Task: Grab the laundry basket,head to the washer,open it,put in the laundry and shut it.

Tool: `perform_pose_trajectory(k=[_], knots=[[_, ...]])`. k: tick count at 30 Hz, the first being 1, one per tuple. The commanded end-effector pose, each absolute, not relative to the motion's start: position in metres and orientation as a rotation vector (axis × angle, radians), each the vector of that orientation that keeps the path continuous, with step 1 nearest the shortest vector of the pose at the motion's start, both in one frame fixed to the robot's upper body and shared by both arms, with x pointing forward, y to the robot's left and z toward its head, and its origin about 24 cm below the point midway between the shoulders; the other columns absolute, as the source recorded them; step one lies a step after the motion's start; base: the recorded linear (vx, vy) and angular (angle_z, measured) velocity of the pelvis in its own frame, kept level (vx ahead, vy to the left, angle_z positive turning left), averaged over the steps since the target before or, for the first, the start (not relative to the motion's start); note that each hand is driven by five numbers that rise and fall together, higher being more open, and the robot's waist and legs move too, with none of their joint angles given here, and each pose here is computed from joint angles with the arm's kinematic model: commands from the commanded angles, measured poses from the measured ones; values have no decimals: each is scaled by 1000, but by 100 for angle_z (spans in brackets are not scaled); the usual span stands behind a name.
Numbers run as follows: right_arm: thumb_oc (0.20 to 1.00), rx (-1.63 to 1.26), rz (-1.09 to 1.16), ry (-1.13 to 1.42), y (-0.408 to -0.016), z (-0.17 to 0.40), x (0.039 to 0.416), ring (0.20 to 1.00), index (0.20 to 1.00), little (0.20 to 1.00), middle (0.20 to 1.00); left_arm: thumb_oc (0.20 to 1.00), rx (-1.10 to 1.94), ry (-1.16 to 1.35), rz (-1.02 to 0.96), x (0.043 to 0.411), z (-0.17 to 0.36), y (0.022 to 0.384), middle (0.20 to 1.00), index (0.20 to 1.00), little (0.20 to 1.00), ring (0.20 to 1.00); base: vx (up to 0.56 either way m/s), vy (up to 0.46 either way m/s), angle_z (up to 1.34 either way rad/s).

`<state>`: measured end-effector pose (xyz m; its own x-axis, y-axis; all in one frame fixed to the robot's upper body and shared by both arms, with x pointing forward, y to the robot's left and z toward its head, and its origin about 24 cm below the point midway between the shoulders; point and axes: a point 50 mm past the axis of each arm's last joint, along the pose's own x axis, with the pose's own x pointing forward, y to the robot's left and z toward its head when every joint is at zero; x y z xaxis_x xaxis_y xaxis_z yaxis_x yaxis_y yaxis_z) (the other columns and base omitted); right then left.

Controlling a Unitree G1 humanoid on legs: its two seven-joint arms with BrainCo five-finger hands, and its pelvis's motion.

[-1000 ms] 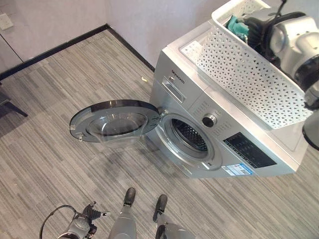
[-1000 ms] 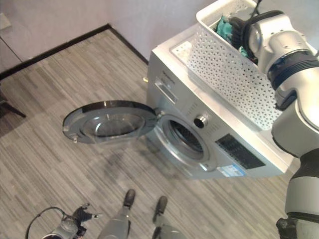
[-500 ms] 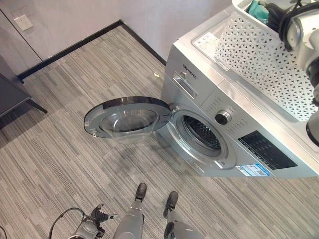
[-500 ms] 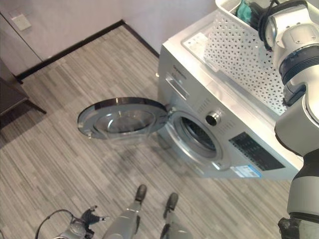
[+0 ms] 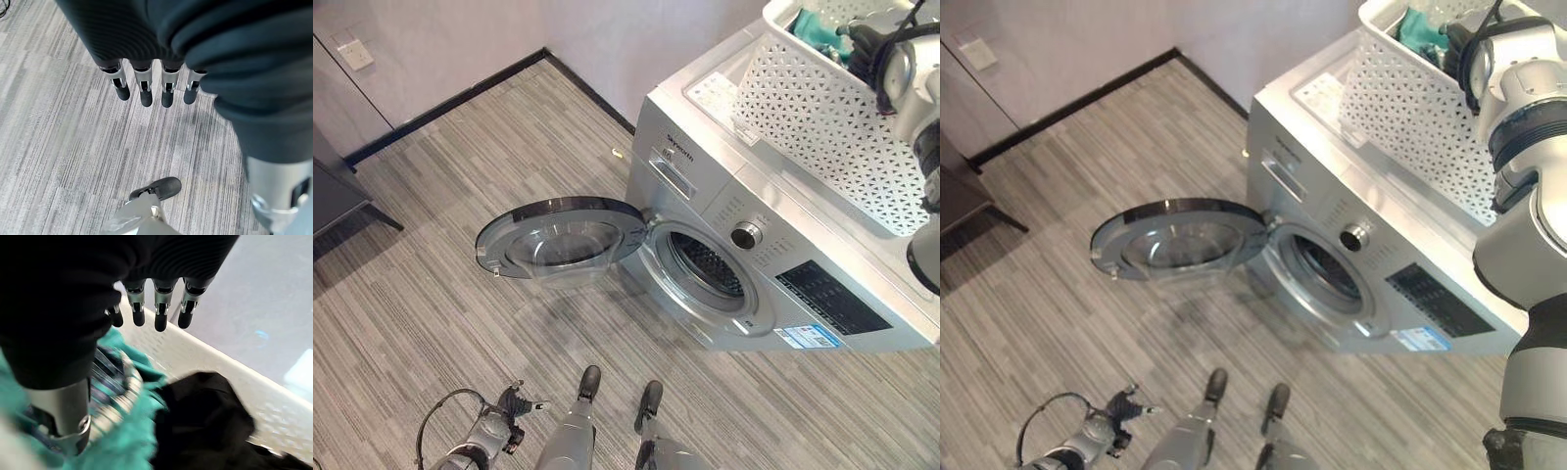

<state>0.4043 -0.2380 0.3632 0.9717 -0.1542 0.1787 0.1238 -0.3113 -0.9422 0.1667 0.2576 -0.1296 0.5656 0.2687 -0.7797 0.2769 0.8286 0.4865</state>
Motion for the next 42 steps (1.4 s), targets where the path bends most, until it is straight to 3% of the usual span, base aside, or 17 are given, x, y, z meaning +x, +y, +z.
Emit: perform_pose_trajectory(k=[1, 3, 5, 11, 21, 34, 42], knots=[[1000, -1778, -401, -215, -218, 405, 394, 1000, 1000, 1000, 1000, 1000, 620, 991, 58, 175, -125, 265, 1000, 1000, 1000, 1000, 0, 0, 0], [1000, -1762, -404, -267, -213, 407, 393, 1000, 1000, 1000, 1000, 1000, 623, 1000, 63, 173, -125, 266, 1000, 1000, 1000, 1000, 33, -11, 2], [1000, -1642, -469, -568, -197, 426, 374, 1000, 1000, 1000, 1000, 1000, 641, 1033, 83, 161, -131, 265, 1000, 1000, 1000, 1000, 73, -1, 17], [1000, -1351, -690, -950, -239, 399, 314, 1000, 1000, 1000, 1000, 1000, 715, 1069, 5, 145, -144, 243, 1000, 1000, 1000, 1000, 20, 44, 7], [1000, -1139, -685, -698, -293, 242, 256, 1000, 1000, 1000, 1000, 1000, 659, 1165, 36, 108, -156, 241, 1000, 1000, 1000, 1000, -7, 53, -28], [1000, -1128, -594, -641, -287, 217, 260, 1000, 1000, 1000, 1000, 1000, 665, 1086, 93, 121, -147, 254, 1000, 1000, 1000, 1000, -60, -8, -34], [1000, -1248, -583, -720, -298, 247, 236, 1000, 1000, 1000, 1000, 1000, 637, 1069, 75, 127, -146, 251, 1000, 1000, 1000, 1000, -12, -105, 35]])
